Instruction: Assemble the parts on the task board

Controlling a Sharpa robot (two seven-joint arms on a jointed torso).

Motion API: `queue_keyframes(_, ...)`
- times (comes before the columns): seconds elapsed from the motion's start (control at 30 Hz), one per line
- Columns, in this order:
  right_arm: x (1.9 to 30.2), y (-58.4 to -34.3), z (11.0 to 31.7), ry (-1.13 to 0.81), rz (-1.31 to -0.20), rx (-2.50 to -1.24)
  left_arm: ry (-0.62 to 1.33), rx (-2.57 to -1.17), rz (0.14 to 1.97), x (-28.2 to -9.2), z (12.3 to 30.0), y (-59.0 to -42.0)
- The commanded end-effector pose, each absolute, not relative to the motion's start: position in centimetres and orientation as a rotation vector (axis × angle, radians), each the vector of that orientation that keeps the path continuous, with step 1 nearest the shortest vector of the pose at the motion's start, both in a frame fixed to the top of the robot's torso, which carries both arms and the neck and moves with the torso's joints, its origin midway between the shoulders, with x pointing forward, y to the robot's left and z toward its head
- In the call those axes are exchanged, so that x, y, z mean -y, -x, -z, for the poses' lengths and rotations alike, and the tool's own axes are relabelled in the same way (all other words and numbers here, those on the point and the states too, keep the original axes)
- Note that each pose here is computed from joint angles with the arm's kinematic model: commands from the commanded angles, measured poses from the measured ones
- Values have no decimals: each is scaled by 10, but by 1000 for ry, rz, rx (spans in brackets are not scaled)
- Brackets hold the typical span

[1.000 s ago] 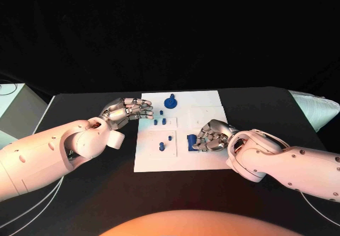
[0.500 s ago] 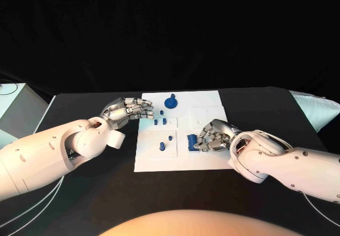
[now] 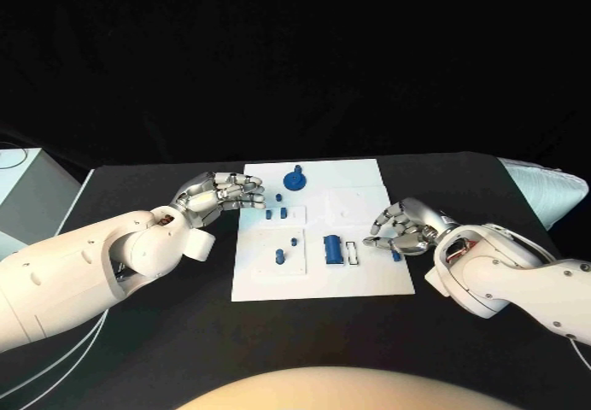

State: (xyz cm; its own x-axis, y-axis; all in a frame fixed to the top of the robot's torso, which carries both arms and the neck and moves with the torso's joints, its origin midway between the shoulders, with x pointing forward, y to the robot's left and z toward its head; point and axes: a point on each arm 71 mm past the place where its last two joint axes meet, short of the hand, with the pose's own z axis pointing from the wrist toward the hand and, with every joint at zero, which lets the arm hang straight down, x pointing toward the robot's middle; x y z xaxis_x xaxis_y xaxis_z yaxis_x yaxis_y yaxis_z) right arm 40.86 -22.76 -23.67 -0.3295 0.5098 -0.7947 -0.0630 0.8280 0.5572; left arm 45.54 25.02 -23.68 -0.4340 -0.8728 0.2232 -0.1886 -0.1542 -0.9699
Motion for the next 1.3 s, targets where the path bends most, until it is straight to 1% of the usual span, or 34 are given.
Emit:
queue_keyframes(0.03, 242, -411, 236, -334, -590, -1806, 1209, -1573, 1661, -248, 236, -455)
queue_keyframes(0.2, 268, -414, 238, -323, -493, -1819, 1209, -1572, 1663, -248, 236, -455)
queue_keyframes(0.3, 277, -414, 239, -316, -446, -1824, 1209, -1572, 1664, -248, 236, -455)
queue_keyframes(0.6, 288, -412, 249, -307, -322, -1867, 1208, -1572, 1666, -247, 236, -455)
queue_keyframes(0.93, 282, -411, 261, -301, -289, -1907, 1209, -1572, 1664, -248, 236, -455)
queue_keyframes(1.3, 273, -409, 268, -287, -294, -1933, 1210, -1572, 1662, -249, 236, -455)
